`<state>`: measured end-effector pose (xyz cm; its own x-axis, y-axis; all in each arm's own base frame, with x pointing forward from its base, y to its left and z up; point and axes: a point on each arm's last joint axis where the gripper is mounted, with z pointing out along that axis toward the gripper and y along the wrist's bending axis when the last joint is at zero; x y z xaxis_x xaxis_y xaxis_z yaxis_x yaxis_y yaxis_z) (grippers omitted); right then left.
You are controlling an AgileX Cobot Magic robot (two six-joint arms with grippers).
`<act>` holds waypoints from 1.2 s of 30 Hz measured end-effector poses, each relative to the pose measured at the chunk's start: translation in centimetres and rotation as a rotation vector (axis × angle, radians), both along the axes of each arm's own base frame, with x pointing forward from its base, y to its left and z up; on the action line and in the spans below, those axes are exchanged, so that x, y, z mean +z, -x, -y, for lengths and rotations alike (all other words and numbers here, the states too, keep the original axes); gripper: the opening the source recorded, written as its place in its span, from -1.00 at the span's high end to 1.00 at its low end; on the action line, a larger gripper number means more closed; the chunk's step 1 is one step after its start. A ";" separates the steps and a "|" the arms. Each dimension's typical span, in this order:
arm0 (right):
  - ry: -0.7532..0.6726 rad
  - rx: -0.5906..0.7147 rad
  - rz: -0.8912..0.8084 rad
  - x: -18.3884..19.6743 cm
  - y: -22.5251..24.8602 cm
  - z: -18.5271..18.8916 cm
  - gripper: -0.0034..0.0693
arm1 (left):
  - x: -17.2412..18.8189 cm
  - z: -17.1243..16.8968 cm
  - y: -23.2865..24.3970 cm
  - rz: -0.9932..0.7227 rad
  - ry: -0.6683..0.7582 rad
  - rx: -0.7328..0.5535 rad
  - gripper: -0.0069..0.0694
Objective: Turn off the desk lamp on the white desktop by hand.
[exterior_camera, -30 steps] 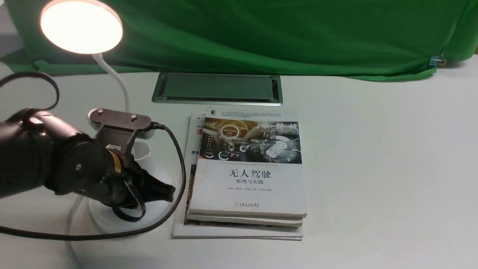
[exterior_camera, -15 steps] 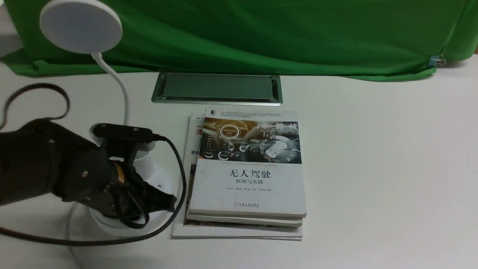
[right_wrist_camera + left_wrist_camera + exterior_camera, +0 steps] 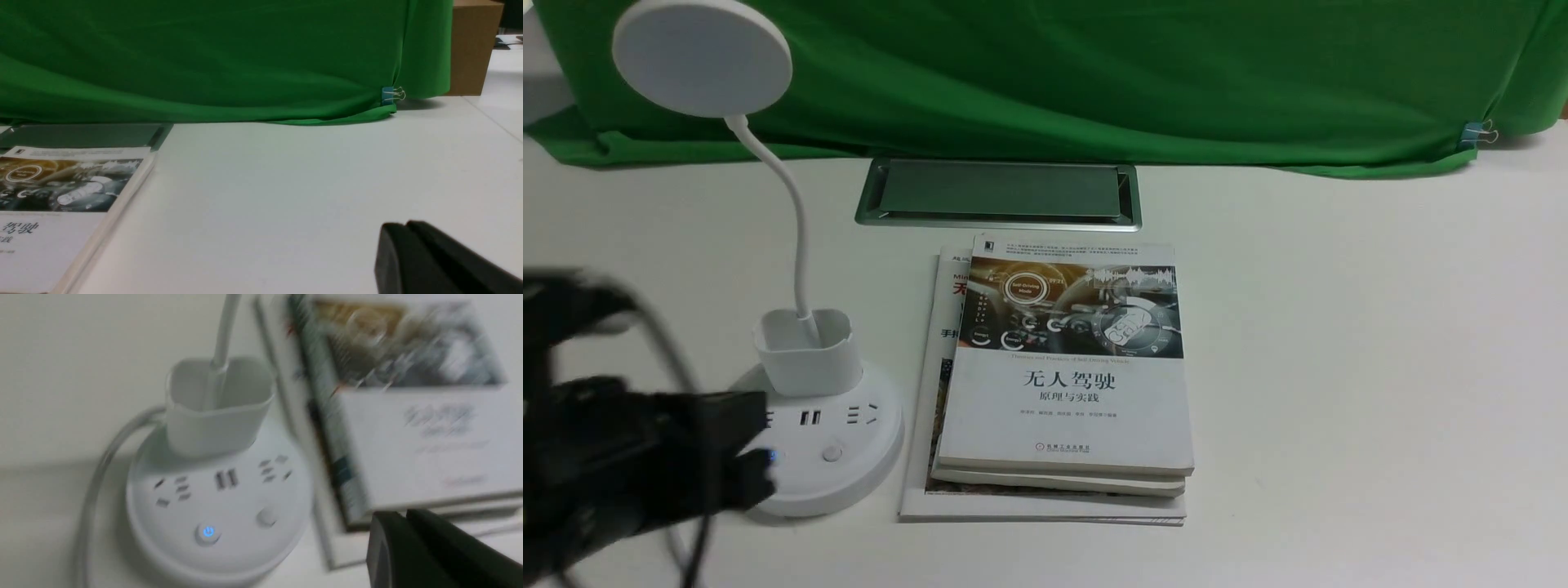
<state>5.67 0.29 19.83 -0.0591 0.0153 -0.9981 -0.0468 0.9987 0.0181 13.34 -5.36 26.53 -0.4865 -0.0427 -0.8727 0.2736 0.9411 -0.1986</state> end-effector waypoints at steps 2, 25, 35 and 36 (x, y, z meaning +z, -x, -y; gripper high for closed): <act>0.000 0.000 0.000 0.0 0.0 0.0 0.81 | 0.5 -0.4 1.0 0.082 0.032 0.000 0.77; 0.000 0.000 0.000 0.0 0.0 0.0 0.81 | 0.4 -2.4 4.8 0.348 0.087 0.034 0.77; 0.000 0.000 0.001 0.0 0.0 0.0 0.81 | -4.6 -5.6 7.2 0.425 0.022 0.407 0.77; 0.000 0.000 0.001 0.0 0.0 0.0 0.81 | -5.7 -5.8 7.5 0.434 0.014 0.440 0.77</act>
